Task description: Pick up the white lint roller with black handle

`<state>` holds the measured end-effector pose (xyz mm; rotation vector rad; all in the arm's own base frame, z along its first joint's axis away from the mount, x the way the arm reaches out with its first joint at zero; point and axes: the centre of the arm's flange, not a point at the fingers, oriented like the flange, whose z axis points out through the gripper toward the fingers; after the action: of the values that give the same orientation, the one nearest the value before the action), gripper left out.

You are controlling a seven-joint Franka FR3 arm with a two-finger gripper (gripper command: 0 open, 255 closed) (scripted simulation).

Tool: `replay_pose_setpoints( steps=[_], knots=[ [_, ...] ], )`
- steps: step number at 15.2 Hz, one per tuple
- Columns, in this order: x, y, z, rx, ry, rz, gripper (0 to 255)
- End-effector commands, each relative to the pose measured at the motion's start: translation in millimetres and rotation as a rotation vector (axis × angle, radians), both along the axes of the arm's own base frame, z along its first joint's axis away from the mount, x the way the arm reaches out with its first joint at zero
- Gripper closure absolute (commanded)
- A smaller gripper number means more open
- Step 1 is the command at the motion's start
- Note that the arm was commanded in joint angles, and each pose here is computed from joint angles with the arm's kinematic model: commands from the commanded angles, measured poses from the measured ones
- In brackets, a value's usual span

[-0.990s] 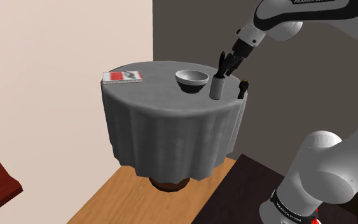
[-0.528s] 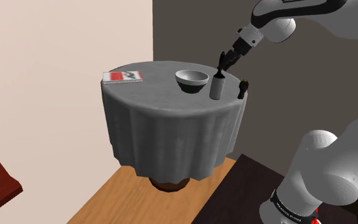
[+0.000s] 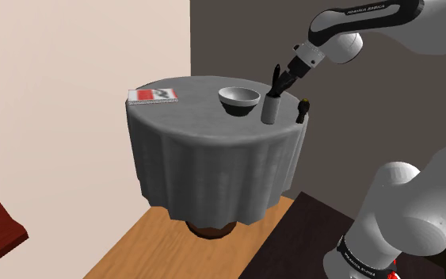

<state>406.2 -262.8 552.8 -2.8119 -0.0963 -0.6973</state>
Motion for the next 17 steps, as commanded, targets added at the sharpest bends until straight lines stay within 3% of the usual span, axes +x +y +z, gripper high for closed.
replay_pose_setpoints(
  steps=[1, 10, 17],
  knots=[
    [0, 0, -1, 0.0, 0.0, 0.0, 255],
    [0, 0, -1, 0.0, 0.0, 0.0, 255],
    [0, 0, 36, 0.0, 0.0, 0.0, 255]
  ],
)
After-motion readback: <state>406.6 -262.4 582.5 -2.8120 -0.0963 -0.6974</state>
